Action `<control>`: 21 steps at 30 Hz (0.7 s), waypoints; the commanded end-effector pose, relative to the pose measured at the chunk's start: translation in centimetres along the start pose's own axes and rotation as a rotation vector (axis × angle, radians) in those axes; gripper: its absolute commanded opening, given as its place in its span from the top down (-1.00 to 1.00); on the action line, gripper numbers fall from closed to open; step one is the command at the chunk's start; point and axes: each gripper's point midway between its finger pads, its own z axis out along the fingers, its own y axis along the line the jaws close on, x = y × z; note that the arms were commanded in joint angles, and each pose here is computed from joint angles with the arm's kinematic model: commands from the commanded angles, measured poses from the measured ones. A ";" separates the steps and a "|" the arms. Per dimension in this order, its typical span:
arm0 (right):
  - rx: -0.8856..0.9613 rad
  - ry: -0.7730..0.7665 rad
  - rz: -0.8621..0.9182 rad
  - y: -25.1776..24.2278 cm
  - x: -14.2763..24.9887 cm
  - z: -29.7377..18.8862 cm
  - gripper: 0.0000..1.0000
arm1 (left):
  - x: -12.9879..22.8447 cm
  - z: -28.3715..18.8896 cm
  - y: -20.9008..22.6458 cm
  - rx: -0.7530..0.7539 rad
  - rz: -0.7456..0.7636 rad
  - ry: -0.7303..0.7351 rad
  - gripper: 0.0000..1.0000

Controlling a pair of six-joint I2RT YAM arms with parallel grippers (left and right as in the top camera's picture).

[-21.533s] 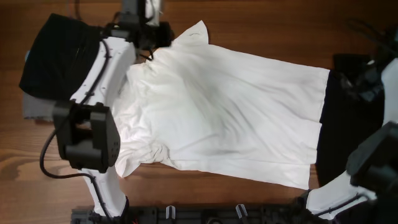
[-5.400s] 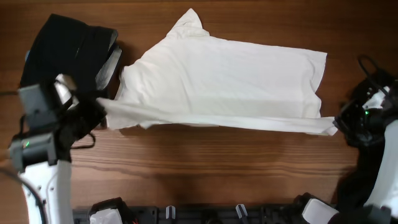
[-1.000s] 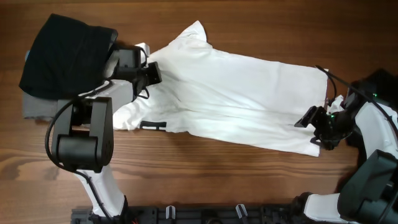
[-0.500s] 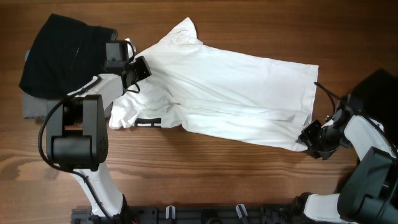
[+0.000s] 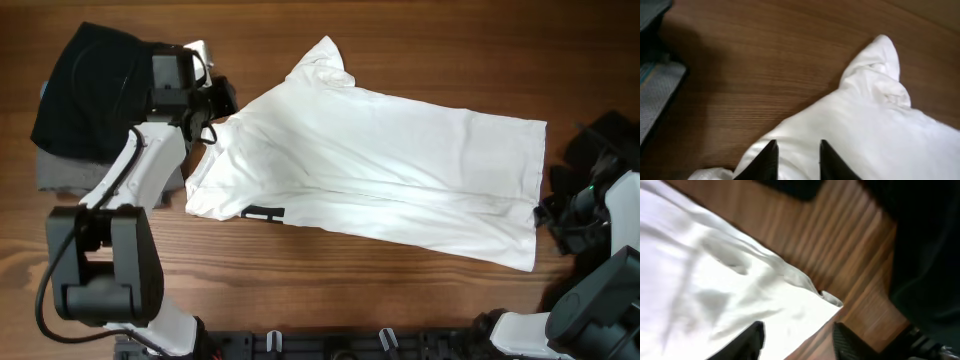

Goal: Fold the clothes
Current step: 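Grasp the folded shirt's edges with both grippers and straighten it, then grasp the shirt's top-left sleeve corner with the left gripper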

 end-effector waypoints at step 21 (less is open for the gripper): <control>-0.602 -0.171 -0.492 9.2 0.5 -11.6 -0.16 | -5.2 7.3 -14.2 0.245 0.318 -0.074 -0.29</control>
